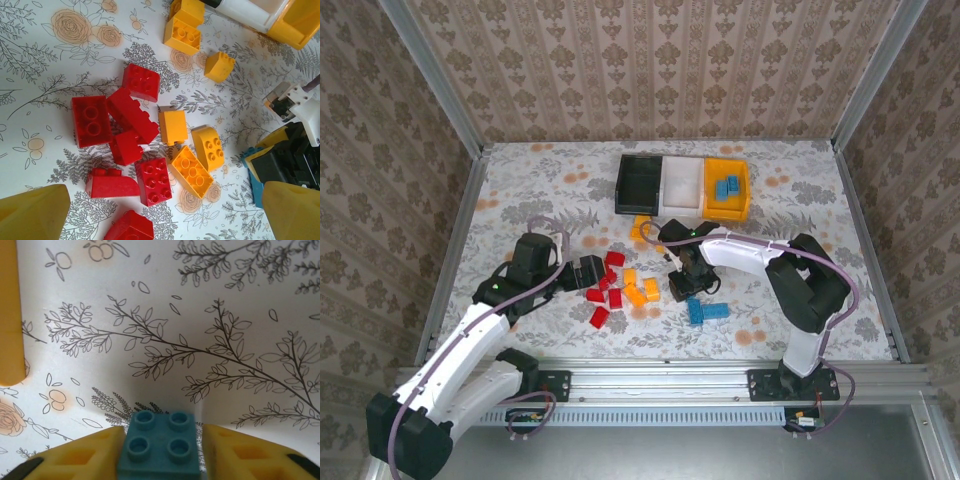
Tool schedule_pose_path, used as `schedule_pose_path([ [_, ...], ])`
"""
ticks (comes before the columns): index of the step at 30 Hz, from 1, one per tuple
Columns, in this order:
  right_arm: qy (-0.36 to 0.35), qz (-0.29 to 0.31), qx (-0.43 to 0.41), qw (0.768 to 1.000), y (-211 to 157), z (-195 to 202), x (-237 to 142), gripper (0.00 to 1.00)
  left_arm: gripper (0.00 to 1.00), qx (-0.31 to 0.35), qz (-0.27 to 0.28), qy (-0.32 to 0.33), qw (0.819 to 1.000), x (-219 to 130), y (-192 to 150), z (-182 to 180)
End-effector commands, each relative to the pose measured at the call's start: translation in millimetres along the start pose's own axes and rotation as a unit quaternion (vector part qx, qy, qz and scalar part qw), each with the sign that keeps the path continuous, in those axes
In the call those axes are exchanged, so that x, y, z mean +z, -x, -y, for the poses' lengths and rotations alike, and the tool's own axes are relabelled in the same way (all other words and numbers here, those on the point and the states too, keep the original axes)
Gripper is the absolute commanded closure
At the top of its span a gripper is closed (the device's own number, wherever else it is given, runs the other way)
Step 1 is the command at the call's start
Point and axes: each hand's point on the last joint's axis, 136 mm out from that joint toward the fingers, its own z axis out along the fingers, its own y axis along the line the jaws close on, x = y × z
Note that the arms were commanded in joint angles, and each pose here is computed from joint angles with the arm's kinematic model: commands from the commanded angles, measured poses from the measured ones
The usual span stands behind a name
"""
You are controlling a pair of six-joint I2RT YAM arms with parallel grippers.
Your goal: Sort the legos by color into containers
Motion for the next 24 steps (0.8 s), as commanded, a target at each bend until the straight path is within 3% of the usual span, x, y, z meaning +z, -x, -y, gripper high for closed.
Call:
schedule_pose_path([
  [1, 0.002, 0.005, 0.002, 1.000, 6, -4, -3, 0.61, 0.00, -0.005, 0.006, 0.007, 1.000, -7, 8, -2],
  [7, -0.005, 0.044, 0.002, 0.999, 22, -3, -41, 0.63, 0.00, -0.009, 0.016, 0.010, 1.000, -10, 18, -4],
  [12, -0.016, 0.124, 0.012, 0.992, 54, 13, -114, 0.63, 0.00, -0.007, 0.018, 0.010, 1.000, -7, 25, -2],
  [18, -0.025, 0.208, 0.086, 0.974, 96, 72, -179, 0.63, 0.00, -0.002, 0.009, 0.007, 1.000, 1, 26, 3],
  [24, -0.054, 0.239, 0.169, 0.955, 143, 150, -185, 0.65, 0.00, 0.027, -0.028, 0.023, 0.999, 14, 10, 6],
])
